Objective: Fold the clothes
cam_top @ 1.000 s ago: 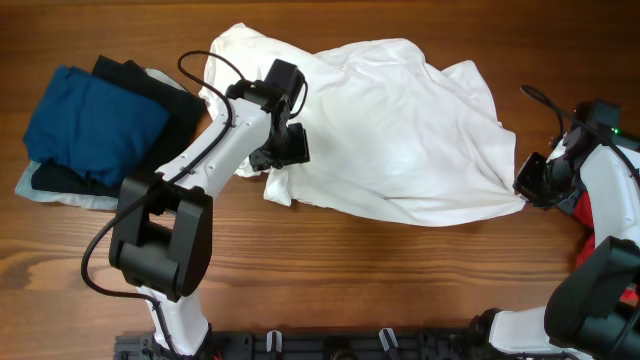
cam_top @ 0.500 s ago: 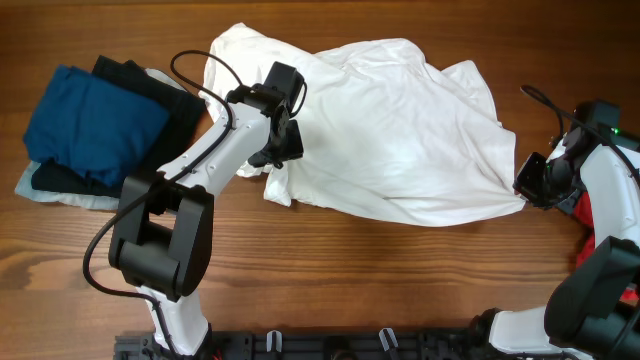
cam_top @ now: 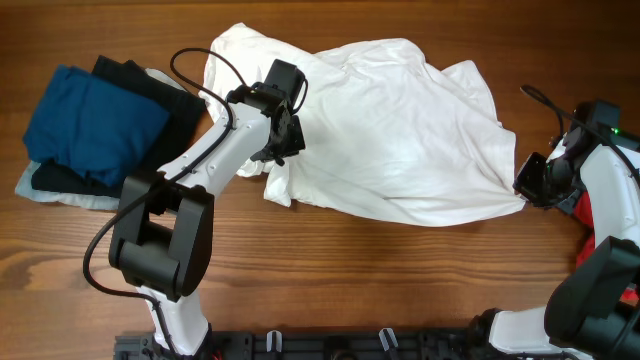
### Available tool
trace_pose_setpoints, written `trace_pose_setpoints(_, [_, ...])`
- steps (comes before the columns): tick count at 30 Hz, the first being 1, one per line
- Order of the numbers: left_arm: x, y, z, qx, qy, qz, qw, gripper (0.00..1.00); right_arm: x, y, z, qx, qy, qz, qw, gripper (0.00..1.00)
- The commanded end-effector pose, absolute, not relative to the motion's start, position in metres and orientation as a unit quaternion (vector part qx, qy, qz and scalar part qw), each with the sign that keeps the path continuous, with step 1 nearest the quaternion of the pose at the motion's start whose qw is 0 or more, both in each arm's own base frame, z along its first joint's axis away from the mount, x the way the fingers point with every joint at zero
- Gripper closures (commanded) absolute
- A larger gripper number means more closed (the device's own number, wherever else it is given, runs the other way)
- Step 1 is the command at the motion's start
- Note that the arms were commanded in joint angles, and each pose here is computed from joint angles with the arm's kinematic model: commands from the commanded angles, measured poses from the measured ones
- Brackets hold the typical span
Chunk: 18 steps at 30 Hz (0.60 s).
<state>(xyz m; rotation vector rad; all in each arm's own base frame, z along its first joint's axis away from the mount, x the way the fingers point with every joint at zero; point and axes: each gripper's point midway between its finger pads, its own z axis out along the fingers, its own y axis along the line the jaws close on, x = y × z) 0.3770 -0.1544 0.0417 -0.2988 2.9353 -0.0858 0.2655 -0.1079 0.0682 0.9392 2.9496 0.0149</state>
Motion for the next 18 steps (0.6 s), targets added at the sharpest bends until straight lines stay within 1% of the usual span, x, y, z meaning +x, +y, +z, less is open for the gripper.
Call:
trace_pose_setpoints(1, [0.366, -0.148, 0.038, -0.1, 0.992, -0.008, 0.077, 0.68, 0.265, -0.11, 0.07, 0.31, 0.95, -0.004, 0.027, 0.96])
trace_pose_setpoints(4, [0.356, -0.144, 0.037, -0.1, 0.993, 0.003, 0.058, 0.65, 0.265, -0.11, 0.07, 0.31, 0.95, -0.004, 0.027, 0.96])
trace_pose_setpoints(9, [0.348, -0.143, 0.036, -0.097, 0.994, 0.009, 0.043, 0.66, 0.265, -0.11, 0.07, 0.31, 0.95, -0.003, 0.026, 0.96])
trace_pose_setpoints(15, [0.362, -0.16, 0.038, -0.074, 0.993, 0.005, 0.087, 0.62, 0.264, -0.11, 0.07, 0.31, 0.95, -0.003, 0.025, 0.96])
trace_pose_setpoints(18, [0.36, -0.164, 0.038, -0.067, 0.994, 0.007, 0.089, 0.62, 0.264, -0.11, 0.07, 0.31, 0.95, -0.003, 0.026, 0.96])
